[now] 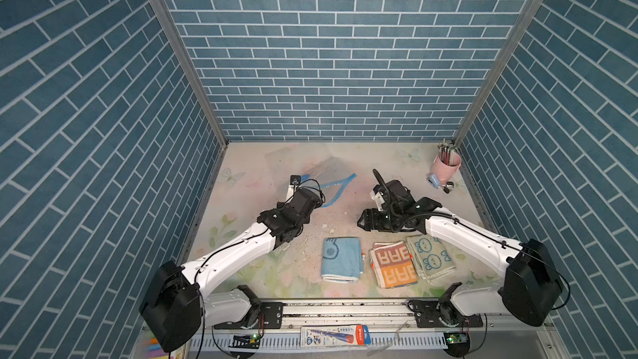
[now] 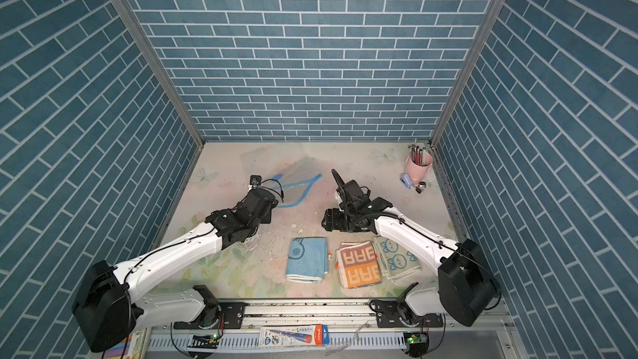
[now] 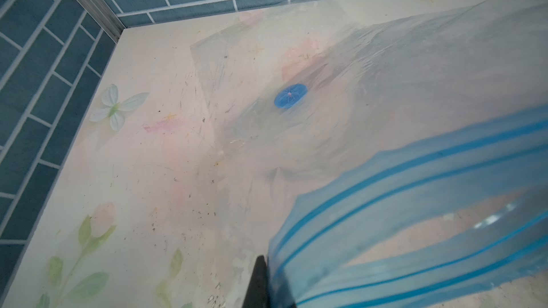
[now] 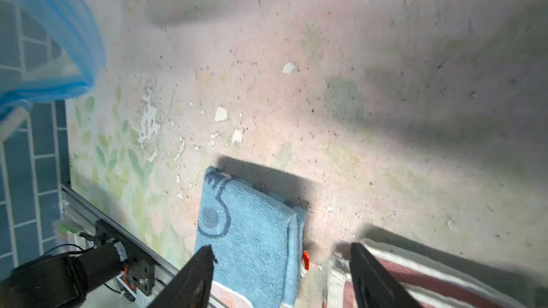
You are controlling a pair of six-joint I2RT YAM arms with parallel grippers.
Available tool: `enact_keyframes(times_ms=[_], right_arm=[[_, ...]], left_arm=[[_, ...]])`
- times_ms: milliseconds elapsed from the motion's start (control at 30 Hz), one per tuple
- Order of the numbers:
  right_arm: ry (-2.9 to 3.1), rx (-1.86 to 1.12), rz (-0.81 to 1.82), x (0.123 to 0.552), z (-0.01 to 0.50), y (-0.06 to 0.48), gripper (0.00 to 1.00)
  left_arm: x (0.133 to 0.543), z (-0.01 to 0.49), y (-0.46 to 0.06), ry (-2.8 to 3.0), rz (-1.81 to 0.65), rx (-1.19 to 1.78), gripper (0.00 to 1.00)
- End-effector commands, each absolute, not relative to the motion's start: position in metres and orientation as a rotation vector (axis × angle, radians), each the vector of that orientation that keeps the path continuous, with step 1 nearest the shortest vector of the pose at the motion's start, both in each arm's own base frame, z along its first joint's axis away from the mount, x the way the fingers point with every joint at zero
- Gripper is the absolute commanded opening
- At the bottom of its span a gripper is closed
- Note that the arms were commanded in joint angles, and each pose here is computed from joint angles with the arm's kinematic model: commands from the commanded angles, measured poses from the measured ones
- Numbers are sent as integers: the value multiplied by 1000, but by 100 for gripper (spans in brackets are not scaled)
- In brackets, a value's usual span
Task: Place the folded towel into the vacuum bag
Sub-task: Move the towel to the center of the board.
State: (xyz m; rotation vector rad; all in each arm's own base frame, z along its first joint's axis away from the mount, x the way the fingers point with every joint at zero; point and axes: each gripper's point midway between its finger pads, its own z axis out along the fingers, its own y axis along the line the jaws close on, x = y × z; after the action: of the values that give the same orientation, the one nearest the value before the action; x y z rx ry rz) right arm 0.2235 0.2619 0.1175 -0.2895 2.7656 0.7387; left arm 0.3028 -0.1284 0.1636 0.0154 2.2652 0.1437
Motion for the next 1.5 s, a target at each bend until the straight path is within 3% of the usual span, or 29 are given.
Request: enact_keyframes(times_ms=[0, 667, 800, 1133, 1300, 1467], right_arm=[[2797, -416, 662, 212, 103, 264, 75], [2883, -763, 558, 187, 50, 298, 76], [2902, -772, 528, 181, 39, 298, 70], [2903, -591, 476, 192, 25, 288, 38], [2920, -460, 520, 209, 21, 283, 27], [2913, -300, 566, 238, 23, 275, 26]], left_arm=[[291, 161, -115, 2319, 179, 17, 0], [288, 155, -98, 2319, 208, -31, 0], [290, 155, -101, 2313, 183, -33, 0], [289, 154, -101, 2306, 160, -70, 0], [288, 155, -99, 2300, 159, -83, 0], [289, 161, -97, 2281, 169, -89, 0]])
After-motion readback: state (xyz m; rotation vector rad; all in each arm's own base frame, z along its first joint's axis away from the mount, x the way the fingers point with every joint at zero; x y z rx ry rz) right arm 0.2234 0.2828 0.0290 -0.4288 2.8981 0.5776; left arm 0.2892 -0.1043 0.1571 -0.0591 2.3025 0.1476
